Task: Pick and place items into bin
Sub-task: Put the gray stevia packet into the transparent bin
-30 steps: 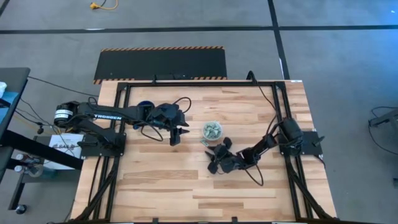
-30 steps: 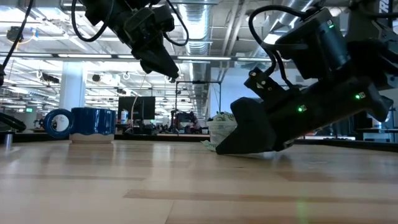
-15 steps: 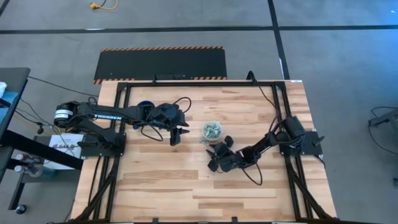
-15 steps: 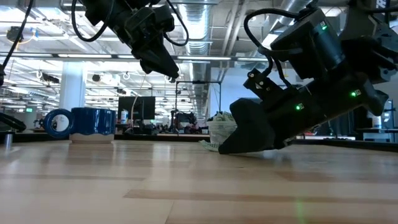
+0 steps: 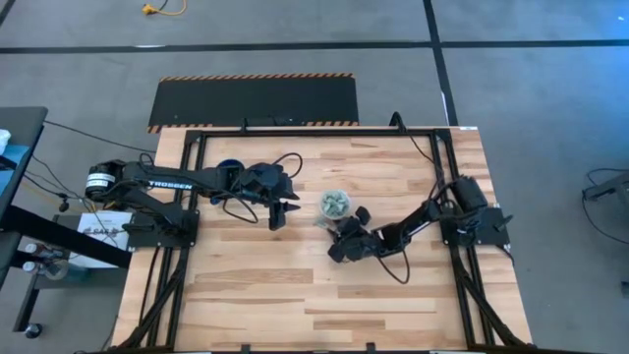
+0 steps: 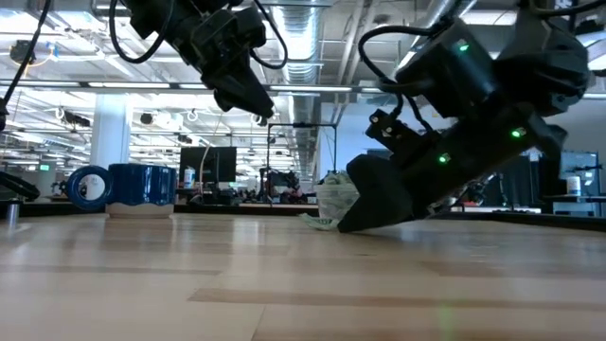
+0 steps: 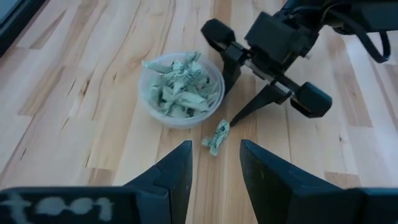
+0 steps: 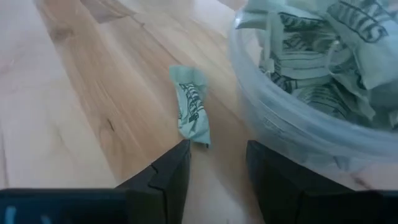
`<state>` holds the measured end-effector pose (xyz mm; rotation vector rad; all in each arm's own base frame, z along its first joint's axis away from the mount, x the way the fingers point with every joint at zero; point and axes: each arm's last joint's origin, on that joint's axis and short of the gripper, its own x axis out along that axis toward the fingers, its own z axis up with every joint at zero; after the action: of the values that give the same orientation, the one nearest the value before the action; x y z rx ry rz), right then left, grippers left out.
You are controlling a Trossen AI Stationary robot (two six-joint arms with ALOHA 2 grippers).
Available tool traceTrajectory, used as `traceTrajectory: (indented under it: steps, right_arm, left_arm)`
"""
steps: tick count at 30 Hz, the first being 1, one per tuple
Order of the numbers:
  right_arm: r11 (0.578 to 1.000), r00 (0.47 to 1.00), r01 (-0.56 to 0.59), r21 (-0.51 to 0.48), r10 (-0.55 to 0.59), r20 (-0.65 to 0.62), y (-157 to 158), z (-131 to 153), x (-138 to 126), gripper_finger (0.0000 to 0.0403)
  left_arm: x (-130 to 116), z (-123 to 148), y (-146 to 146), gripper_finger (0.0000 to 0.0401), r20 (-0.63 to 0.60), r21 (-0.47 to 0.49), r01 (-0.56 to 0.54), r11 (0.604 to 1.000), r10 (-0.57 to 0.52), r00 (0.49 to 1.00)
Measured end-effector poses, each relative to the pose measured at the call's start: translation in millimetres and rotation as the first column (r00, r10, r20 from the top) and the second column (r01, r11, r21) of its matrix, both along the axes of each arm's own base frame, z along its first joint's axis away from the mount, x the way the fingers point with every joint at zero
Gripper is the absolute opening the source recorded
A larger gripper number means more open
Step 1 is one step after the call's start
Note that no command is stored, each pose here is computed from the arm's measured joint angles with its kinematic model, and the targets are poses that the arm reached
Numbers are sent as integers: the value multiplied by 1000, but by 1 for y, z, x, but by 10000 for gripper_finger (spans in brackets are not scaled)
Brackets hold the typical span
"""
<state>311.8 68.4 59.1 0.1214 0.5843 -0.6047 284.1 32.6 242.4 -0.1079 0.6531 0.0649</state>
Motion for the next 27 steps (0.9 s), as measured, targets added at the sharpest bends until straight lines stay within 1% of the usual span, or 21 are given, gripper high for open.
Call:
traceTrajectory:
  steps: [5, 10, 16, 27]
  right_arm:
    - [998, 998, -63, -7, 63, -24, -4, 5, 11, 161]
    - [996, 996, -84, -21, 84, -31, -5, 8, 15, 167]
    - [995, 994, -103, -6, 102, -25, -3, 8, 16, 171]
    - [993, 993, -117, 9, 117, 13, -1, 11, 20, 154]
  left_arm:
    - [1, 1, 0, 123, 12, -4, 14, 1000, -14, 1000]
    - [1, 1, 0, 123, 12, -6, 15, 1000, -15, 1000]
    - [1, 1, 0, 123, 12, -6, 15, 1000, -15, 1000]
    - [1, 1, 0, 123, 12, -11, 15, 1000, -14, 1000]
